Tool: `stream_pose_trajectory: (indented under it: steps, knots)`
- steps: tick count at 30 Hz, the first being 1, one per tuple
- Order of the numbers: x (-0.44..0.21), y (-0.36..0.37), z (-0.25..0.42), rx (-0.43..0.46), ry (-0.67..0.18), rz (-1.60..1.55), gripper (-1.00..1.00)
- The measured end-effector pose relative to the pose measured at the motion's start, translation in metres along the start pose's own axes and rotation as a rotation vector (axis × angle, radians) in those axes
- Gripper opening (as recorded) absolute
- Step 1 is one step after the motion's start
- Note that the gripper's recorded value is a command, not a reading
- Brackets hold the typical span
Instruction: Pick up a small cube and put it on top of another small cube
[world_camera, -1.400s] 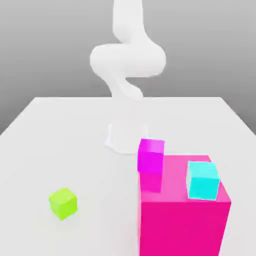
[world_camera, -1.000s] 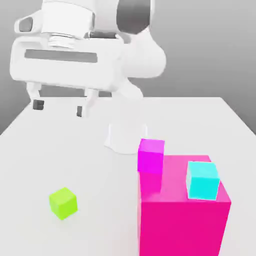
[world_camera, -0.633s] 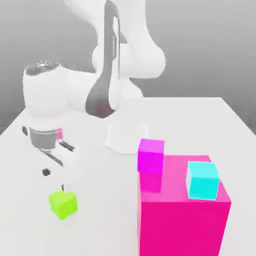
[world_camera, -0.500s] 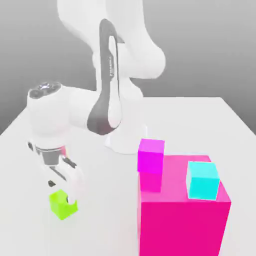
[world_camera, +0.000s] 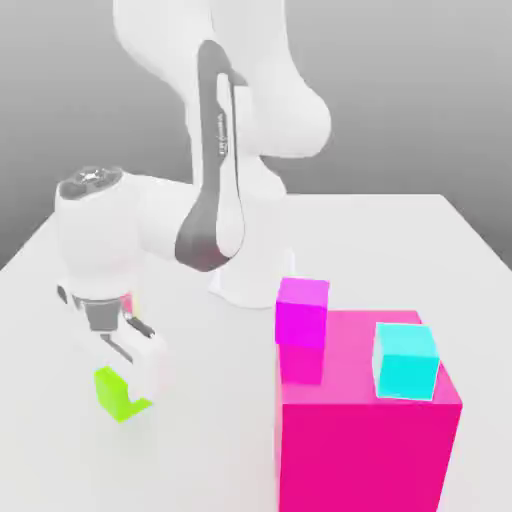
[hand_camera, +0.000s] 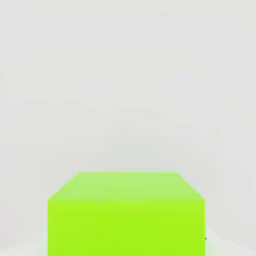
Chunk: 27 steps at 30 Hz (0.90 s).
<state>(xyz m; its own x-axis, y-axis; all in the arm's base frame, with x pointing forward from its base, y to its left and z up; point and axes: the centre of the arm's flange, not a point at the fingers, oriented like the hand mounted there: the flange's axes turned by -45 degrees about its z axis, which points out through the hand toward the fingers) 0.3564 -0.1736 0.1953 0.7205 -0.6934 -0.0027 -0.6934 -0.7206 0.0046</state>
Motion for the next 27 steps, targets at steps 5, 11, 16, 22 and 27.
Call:
stream_pose_trajectory:
  steps: [5, 11, 16, 22, 27]
  knots:
    - [0.005, -0.061, -0.053, -0.027, 0.006, -0.186, -1.0]
    - [-0.006, -0.127, -0.133, -0.045, 0.017, -0.395, -1.0]
    - [-0.053, -0.183, -0.21, -0.035, 0.014, -0.609, -1.0]
    - [-0.104, -0.209, -0.236, 0.006, 0.002, -0.773, -1.0]
    - [-0.106, -0.208, -0.201, 0.009, 0.002, -0.776, 1.0]
